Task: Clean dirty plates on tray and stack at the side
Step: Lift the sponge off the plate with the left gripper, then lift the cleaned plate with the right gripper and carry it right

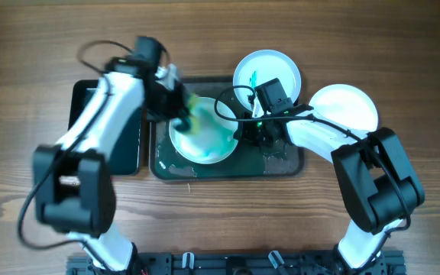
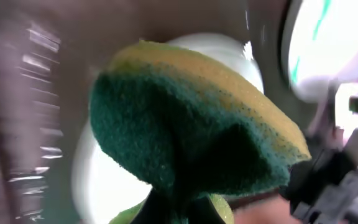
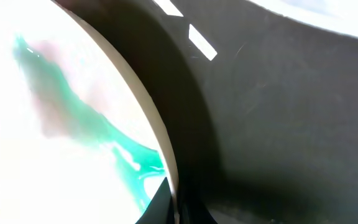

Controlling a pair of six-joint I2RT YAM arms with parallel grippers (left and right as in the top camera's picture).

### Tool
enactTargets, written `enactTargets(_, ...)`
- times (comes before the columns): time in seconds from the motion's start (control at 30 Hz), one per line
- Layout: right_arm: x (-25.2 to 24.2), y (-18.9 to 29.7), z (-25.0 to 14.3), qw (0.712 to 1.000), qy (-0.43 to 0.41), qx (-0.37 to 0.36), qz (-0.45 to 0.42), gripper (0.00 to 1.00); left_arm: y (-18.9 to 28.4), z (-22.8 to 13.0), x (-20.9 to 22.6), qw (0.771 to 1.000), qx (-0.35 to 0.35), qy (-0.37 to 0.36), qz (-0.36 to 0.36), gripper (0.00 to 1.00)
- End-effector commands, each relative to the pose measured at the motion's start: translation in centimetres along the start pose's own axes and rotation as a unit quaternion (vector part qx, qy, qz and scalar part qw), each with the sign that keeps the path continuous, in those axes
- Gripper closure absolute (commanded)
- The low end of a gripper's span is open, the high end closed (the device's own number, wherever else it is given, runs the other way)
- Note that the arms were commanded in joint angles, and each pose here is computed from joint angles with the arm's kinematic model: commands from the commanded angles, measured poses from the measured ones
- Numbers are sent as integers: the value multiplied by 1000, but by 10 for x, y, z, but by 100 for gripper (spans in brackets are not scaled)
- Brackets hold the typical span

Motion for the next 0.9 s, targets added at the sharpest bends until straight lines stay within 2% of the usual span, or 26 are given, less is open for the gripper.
enactTargets(0.0, 3, 10, 3, 999, 3, -27, -34, 96, 38, 16, 19, 995, -83, 39, 39, 96)
enactTargets(0.1, 12, 32, 2, 992, 41, -69, -98, 96, 40, 17, 26, 994, -82, 50, 42, 96)
enactTargets(0.23, 27, 68, -5, 968, 93, -128, -194, 96, 39, 17, 25, 995, -81, 48, 42, 96)
enactTargets(0.33, 41, 102, -14, 936, 145, -174, -270, 96, 39, 17, 25, 995, -81, 48, 42, 96)
enactTargets(0.53, 59, 140, -20, 876, 176, -230, -384, 96, 39, 17, 25, 995, -81, 48, 42, 96)
enactTargets(0.77, 94, 163, -24, 785, 258, -282, -488, 96, 39, 17, 25, 995, -81, 48, 42, 96)
enactTargets(0.8, 100, 165, -26, 765, 270, -295, -505, 96, 39, 17, 25, 995, -81, 48, 42, 96)
enactTargets(0.87, 120, 169, -37, 702, 301, -331, -554, 96, 39, 17, 25, 995, -81, 48, 42, 96)
Point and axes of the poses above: each gripper's point midway between its finger pads, its own y axis back along the fingers, its own x axis along the line the jaws close on, z = x × y, the point moved 10 cm from there along y, back along the fingers, and after that the axes turned 8 degrees about y, right-handed, at the moved point
